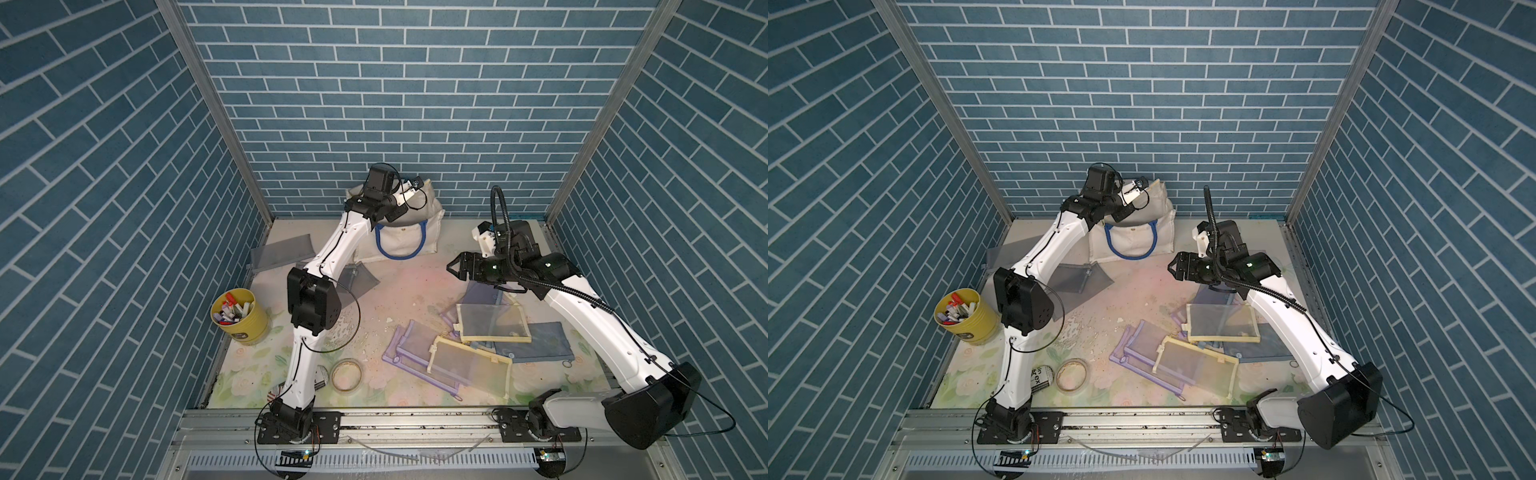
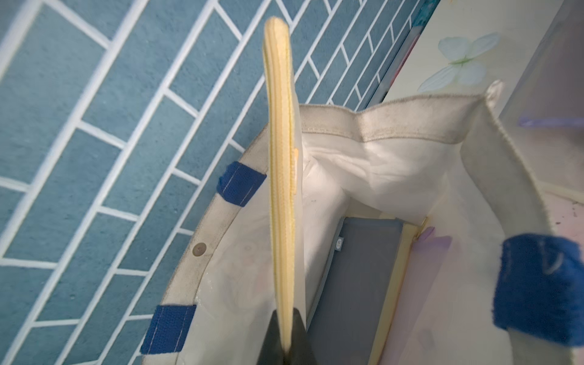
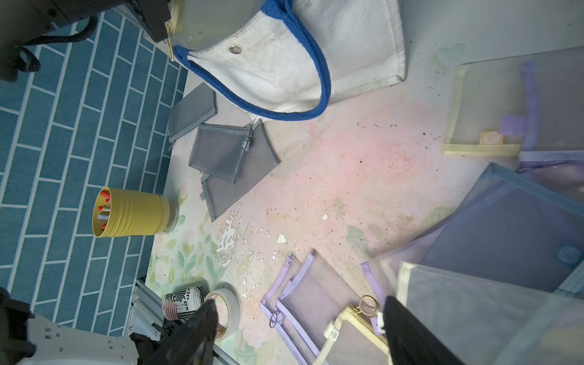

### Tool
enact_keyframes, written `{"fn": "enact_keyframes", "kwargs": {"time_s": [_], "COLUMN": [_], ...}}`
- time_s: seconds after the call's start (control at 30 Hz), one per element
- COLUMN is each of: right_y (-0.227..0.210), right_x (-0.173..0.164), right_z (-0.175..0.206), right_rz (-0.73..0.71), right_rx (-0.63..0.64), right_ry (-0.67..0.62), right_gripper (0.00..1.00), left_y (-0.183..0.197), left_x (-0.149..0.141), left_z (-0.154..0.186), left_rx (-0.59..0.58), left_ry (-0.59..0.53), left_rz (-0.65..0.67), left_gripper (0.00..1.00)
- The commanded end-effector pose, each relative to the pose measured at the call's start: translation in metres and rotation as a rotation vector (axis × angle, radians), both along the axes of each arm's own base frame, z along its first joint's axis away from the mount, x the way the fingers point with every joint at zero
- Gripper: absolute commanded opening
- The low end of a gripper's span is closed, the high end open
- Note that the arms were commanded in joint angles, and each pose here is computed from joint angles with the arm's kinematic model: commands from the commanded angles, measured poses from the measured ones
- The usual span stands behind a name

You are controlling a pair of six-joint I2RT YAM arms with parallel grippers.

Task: Put the pencil pouch into the canvas bag
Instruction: Place the pencil pouch in the canvas bag.

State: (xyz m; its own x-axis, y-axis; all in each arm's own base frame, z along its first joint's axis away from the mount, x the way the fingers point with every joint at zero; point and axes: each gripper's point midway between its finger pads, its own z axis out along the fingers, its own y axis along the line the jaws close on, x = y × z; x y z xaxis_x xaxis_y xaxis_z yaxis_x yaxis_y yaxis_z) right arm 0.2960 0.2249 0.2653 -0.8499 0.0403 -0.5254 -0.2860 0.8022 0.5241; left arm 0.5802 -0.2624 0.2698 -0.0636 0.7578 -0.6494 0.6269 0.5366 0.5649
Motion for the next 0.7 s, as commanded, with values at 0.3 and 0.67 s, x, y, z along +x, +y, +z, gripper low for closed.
{"fn": "enact_keyframes", "kwargs": {"time_s": [0.3,0.67], "right_y": [0.0,0.001], "right_x": [0.008,0.028], "right_z": [0.0,-0.034], "right_rz": [0.024,-0.063], "right_rx": [-0.048,-0.091], "right_ry": [-0.014,0.078], "right_gripper": [0.82,0.84], "left_y": [0.017,0.038], "left_x": [-0.001,-0.07], "left_z": [0.01,0.101], "left_rx": [-0.004,-0.437], "left_ry": [-0.038,0.031], "left_rz": [0.061,0.192], "left_gripper": [0.59,0.91]}}
